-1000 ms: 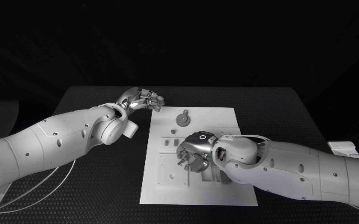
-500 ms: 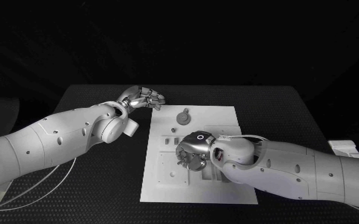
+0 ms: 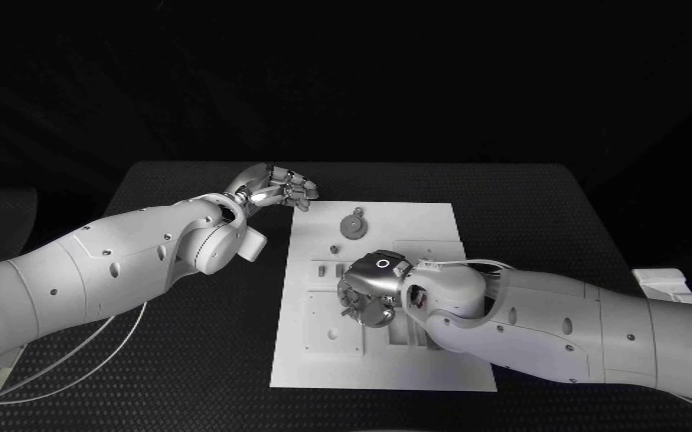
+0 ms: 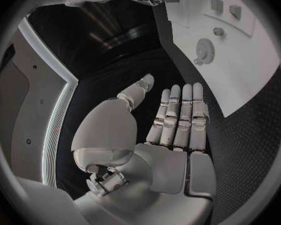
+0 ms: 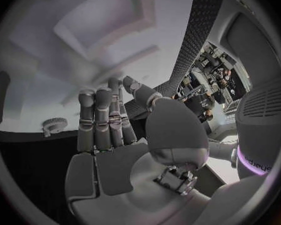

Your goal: Assemble the parts on the task board

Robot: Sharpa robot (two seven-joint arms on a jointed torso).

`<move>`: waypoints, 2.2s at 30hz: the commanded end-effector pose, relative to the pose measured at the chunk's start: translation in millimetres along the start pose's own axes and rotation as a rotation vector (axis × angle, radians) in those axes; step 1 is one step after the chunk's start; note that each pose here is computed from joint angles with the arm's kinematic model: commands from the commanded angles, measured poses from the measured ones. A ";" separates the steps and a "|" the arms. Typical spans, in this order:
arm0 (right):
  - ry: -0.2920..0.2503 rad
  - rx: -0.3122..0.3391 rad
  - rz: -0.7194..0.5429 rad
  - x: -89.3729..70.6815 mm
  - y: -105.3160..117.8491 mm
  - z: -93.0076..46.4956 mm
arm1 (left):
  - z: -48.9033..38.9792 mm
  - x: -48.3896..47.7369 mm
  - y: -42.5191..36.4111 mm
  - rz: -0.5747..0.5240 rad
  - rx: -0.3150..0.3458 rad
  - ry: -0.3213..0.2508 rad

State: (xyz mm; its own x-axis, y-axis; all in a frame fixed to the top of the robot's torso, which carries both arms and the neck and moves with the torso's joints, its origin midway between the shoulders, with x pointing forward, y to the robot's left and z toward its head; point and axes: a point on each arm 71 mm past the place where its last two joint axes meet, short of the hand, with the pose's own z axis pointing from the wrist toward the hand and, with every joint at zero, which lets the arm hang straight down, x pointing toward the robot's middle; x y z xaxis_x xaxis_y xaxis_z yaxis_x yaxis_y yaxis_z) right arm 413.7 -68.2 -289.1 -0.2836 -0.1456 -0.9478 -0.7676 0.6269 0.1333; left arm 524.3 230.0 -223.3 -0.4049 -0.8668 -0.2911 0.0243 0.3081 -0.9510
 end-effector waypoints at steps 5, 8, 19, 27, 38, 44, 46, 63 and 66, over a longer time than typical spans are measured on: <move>0.116 0.046 -0.055 18.3 -4.9 -2.5 | 0.2 2.3 -2.3 -0.007 0.011 0.017; 0.122 0.055 -0.066 18.9 -6.0 -3.0 | 0.1 2.3 -2.2 -0.007 0.010 0.018; 0.137 0.072 -0.081 20.5 -10.3 -5.8 | -0.6 1.5 -1.7 -0.007 0.007 0.019; 0.144 0.081 -0.084 21.3 -12.6 -5.7 | -0.6 2.5 -2.0 -0.008 0.007 0.022; 0.130 0.091 -0.087 20.2 -13.1 -4.0 | -0.7 4.8 -2.6 -0.010 0.004 0.030; 0.106 0.096 -0.091 18.9 -15.3 -5.0 | -1.1 6.4 -3.1 -0.009 0.003 0.039; 0.102 0.095 -0.091 18.6 -15.4 -5.3 | -1.4 6.3 -3.1 -0.008 0.003 0.040; 0.023 0.078 -0.061 12.3 -12.2 -12.7 | -5.8 6.0 -1.8 0.013 -0.010 0.065; 0.012 0.078 -0.054 10.8 -12.1 -15.1 | -7.0 6.0 -1.2 0.018 -0.016 0.074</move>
State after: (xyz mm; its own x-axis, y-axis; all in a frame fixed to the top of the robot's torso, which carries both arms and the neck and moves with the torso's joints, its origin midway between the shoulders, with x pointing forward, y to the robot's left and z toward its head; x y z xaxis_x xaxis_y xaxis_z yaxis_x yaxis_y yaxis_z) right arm 412.0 -83.1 -289.8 -0.2337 -0.1585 -0.9593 -0.7537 0.6528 0.0758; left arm 516.9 229.8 -223.3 -0.4434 -0.8471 -0.2929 0.0135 0.3205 -0.9472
